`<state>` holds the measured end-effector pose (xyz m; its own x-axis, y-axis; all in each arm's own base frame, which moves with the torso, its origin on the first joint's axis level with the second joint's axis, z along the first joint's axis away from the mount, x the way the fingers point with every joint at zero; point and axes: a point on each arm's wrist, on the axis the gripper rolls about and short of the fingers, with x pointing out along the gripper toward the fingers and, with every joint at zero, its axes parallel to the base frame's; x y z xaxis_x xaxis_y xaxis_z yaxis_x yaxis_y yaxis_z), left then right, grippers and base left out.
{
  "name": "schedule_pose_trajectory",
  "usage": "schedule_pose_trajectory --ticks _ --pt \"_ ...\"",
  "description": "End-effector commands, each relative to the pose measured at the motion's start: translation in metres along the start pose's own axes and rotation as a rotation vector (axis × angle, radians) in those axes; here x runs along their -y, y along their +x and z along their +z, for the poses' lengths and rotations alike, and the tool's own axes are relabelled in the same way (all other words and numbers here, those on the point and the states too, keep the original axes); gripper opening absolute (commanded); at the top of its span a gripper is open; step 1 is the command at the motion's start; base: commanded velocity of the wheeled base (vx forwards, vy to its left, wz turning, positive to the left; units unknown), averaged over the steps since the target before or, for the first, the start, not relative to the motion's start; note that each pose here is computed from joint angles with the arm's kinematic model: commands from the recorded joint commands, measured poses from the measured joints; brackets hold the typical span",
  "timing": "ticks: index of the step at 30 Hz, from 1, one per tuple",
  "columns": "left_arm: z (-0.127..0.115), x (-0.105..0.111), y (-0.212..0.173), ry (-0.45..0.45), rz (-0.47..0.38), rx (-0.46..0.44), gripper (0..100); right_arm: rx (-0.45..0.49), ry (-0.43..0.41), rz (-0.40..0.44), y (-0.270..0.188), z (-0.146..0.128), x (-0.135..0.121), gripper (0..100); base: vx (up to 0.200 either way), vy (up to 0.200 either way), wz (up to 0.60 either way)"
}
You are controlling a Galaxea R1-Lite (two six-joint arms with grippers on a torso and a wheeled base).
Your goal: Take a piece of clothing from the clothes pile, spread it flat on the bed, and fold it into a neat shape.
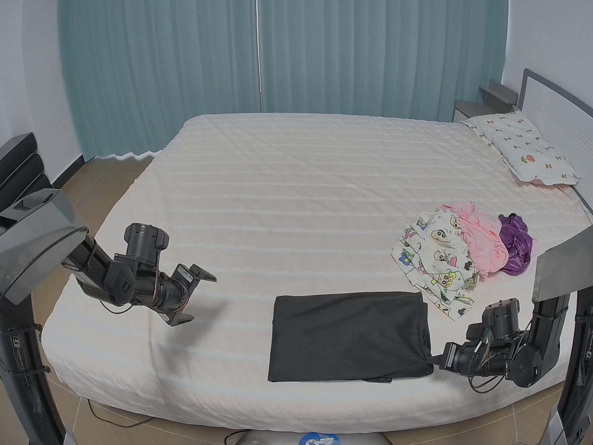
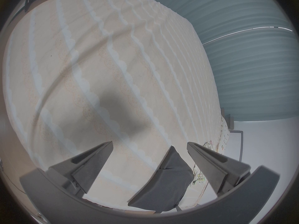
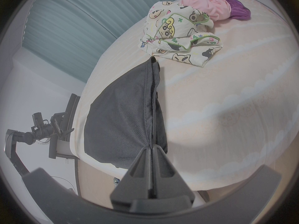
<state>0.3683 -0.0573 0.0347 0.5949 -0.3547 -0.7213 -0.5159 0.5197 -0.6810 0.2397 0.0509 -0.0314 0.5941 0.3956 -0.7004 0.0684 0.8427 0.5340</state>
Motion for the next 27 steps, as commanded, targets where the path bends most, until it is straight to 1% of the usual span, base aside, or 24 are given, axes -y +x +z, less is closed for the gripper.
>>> schedule_pose_trajectory --ticks 1,7,8,11,12,15,20,23,27 --pt "0.0 0.0 0.0 0.0 0.0 0.0 100 -0.008 0.005 -0.008 -0.004 -0.003 0.001 0 0.0 0.0 0.0" --pt "0.0 0.0 0.0 0.0 0.0 0.0 100 -0.013 -0.012 -0.017 -0.01 -0.006 0.003 0 0.0 0.0 0.0" --pt "0.0 0.0 0.0 0.0 0.0 0.0 100 -0.011 -0.014 -0.016 -0.01 -0.005 0.003 100 0.0 0.0 0.0" --pt "0.0 0.0 0.0 0.0 0.0 0.0 100 0.004 -0.015 -0.011 -0.009 -0.003 0.003 100 0.0 0.0 0.0" --pt "0.0 0.0 0.0 0.0 0.0 0.0 100 0.045 -0.018 0.011 -0.008 0.003 0.002 100 0.0 0.0 0.0" --pt "0.0 0.0 0.0 0.0 0.0 0.0 100 0.126 -0.027 0.044 -0.002 0.015 0.002 100 0.0 0.0 0.0" --pt "0.0 0.0 0.0 0.0 0.0 0.0 100 0.139 -0.037 0.048 0.024 0.02 0.009 100 0.0 0.0 0.0" --pt "0.0 0.0 0.0 0.0 0.0 0.0 100 0.136 -0.076 0.083 0.048 0.024 0.004 100 0.0 0.0 0.0" --pt "0.0 -0.001 0.0 0.001 0.001 -0.001 100 0.163 -0.12 0.119 0.067 0.033 -0.002 100 0.0 0.0 0.0"
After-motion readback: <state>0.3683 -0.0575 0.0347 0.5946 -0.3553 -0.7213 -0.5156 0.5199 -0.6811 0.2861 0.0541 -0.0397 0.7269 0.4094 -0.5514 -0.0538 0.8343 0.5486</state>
